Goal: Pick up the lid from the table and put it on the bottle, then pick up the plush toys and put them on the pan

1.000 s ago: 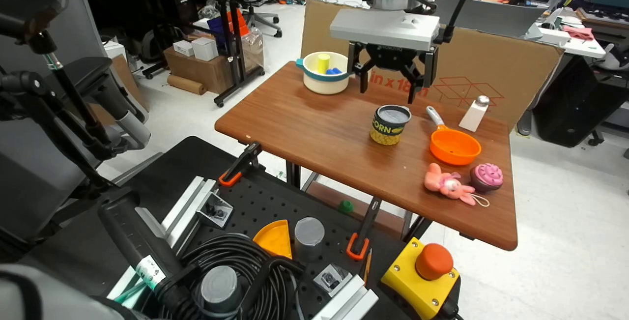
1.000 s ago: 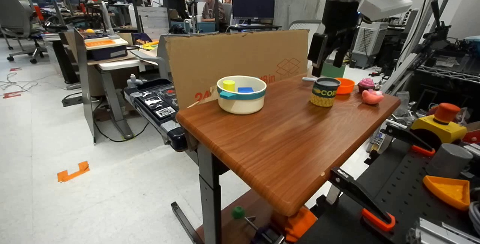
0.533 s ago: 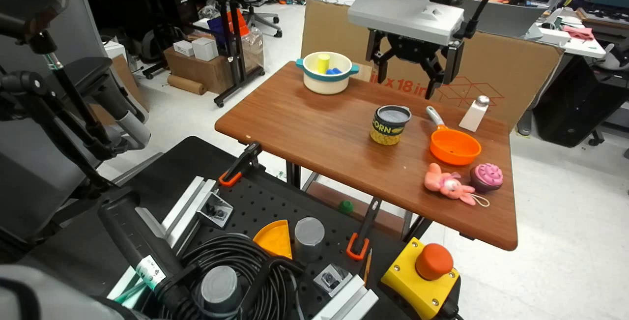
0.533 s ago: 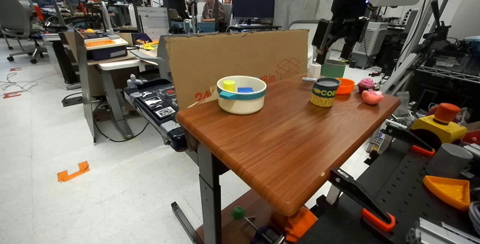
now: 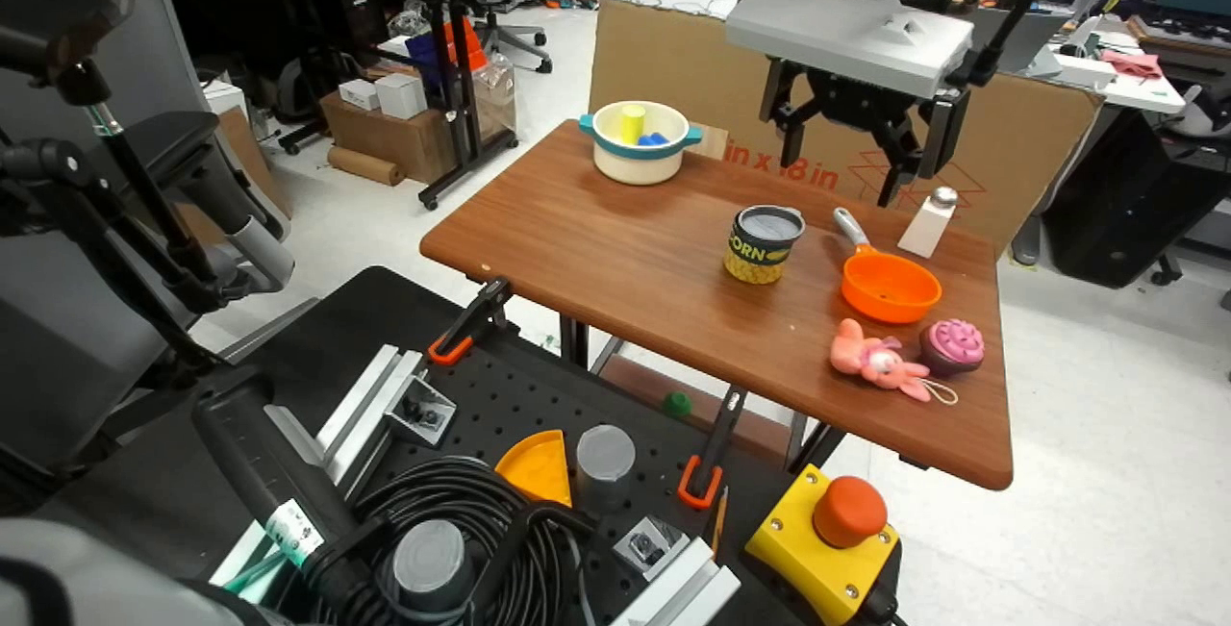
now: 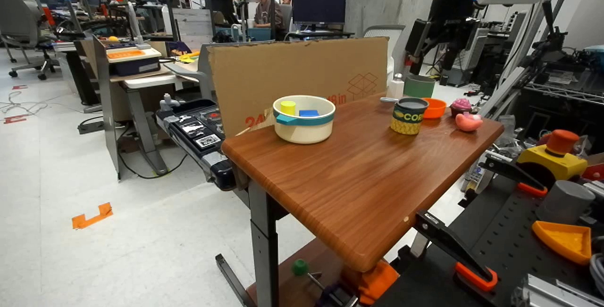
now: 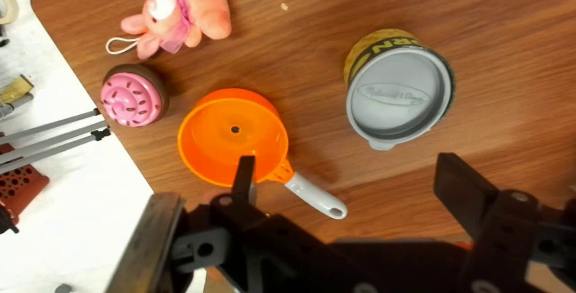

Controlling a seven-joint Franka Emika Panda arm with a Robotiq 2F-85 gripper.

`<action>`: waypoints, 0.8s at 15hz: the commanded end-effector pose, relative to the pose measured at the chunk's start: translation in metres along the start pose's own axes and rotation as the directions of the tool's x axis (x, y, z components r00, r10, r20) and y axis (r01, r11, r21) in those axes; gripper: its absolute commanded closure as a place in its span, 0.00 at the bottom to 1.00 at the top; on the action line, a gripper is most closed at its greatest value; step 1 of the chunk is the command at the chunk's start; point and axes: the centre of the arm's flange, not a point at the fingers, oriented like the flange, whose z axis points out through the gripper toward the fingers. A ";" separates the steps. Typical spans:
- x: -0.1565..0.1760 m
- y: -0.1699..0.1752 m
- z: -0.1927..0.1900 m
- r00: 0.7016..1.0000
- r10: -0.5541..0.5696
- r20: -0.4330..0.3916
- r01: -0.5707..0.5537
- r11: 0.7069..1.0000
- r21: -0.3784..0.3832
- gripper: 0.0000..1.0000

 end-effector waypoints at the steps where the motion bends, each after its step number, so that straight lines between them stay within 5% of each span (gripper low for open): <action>1: 0.005 0.020 -0.006 0.998 0.062 0.011 -0.062 0.998 -0.008 0.00; 12: -0.002 0.026 0.035 0.968 0.232 0.096 -0.230 0.973 -0.032 0.00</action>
